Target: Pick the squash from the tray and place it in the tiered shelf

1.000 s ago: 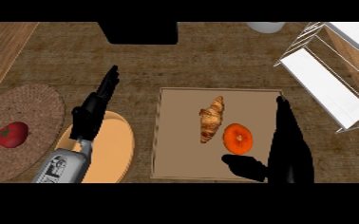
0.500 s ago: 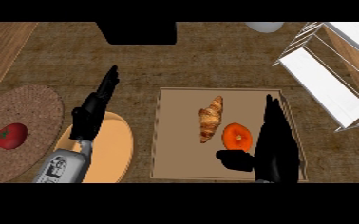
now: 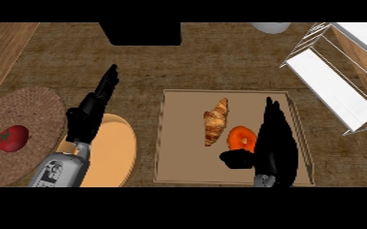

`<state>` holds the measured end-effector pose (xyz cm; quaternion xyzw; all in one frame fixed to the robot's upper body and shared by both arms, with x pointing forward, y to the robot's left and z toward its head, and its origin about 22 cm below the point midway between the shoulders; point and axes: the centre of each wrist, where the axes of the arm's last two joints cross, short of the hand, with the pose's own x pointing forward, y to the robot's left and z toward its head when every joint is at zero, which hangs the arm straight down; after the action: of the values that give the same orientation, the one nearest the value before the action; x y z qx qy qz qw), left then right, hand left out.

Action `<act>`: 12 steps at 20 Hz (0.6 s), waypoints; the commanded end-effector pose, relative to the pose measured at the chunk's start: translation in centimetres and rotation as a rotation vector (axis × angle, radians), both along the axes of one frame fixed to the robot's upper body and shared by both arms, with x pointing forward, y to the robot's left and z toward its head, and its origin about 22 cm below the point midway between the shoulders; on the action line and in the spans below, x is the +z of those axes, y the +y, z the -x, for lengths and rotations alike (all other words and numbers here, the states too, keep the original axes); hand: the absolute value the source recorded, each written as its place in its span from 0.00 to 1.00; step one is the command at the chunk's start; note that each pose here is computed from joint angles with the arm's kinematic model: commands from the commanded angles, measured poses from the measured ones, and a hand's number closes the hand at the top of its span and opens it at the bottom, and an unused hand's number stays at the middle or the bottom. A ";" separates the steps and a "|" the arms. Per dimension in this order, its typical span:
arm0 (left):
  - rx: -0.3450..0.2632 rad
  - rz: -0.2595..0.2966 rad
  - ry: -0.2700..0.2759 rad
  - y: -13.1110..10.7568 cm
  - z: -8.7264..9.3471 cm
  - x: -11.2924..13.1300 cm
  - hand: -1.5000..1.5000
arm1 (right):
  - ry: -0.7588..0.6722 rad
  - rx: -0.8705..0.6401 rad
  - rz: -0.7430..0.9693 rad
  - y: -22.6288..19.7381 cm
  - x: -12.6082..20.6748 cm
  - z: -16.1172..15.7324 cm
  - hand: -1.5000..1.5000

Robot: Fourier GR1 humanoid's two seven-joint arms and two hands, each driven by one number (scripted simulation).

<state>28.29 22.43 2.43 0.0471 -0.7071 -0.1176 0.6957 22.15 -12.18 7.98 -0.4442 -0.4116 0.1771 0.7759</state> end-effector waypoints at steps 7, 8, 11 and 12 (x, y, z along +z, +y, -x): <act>0.008 0.006 0.006 -0.5 -0.9 -0.3 0.50 | 0.130 -0.159 -0.011 0.7 -1.1 -0.7 0.00; -0.014 -0.008 0.005 -0.6 -0.1 -1.3 0.50 | 0.122 -0.174 0.000 1.1 -1.8 -1.0 0.00; -0.007 0.000 -0.005 0.3 -0.4 0.1 0.50 | 0.118 -0.175 -0.011 0.5 -2.7 -0.9 0.00; 0.009 0.010 0.006 1.5 0.1 -0.6 0.50 | 0.151 -0.163 -0.022 0.9 -2.0 -0.6 0.00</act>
<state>28.36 22.53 1.67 0.0470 -0.7061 -0.1173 0.6968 22.63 -12.07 5.81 -0.4498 -0.3867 0.1938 0.7814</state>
